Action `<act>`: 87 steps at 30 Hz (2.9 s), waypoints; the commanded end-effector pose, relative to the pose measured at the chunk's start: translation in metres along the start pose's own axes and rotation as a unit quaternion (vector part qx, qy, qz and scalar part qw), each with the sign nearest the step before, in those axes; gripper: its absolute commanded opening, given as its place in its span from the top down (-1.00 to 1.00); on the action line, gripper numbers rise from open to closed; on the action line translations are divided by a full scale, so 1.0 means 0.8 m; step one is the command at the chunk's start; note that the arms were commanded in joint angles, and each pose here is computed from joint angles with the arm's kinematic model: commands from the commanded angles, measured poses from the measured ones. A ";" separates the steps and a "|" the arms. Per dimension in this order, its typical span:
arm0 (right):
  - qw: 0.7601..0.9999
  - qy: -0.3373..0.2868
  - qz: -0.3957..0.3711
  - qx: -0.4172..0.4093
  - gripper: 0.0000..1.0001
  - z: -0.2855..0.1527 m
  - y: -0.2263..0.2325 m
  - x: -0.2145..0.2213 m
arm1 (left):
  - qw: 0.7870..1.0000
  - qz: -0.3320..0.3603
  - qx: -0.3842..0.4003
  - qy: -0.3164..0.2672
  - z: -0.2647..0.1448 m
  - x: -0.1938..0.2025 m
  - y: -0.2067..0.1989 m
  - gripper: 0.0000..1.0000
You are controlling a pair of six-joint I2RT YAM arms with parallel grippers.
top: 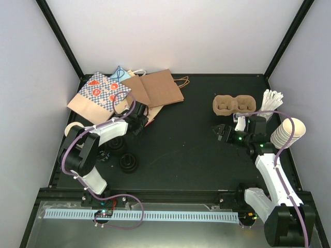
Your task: Pack the takeout coffee
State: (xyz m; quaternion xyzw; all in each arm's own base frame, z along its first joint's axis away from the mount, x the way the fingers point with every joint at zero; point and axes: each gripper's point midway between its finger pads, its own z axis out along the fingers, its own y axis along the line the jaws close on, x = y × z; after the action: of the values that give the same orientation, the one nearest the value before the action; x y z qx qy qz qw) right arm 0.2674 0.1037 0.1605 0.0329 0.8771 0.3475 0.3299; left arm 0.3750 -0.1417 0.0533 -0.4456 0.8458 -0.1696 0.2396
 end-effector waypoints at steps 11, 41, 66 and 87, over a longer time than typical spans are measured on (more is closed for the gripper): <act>1.000 -0.007 -0.009 -0.022 -1.00 -0.002 0.018 -0.019 | 0.994 0.019 0.052 -0.089 -0.116 -0.066 -0.054 0.97; 0.999 -0.008 0.009 -0.036 -1.00 -0.004 0.026 -0.022 | 0.922 0.062 0.245 -0.292 -0.434 -0.169 -0.080 0.97; 1.000 -0.014 0.018 -0.007 -1.00 -0.008 0.017 -0.025 | 0.795 0.281 0.538 0.015 -0.469 0.012 -0.218 0.95; 0.999 -0.010 0.014 0.043 -1.00 -0.021 0.004 -0.019 | 0.841 0.358 0.347 0.210 -0.296 0.115 -0.045 0.96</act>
State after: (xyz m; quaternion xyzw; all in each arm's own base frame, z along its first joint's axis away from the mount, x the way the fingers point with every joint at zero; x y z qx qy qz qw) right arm 0.2702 0.0876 0.1842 0.0753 0.8832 0.3094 0.3442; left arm 0.2456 -0.2223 0.2557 0.0050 0.8497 -0.4544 0.2674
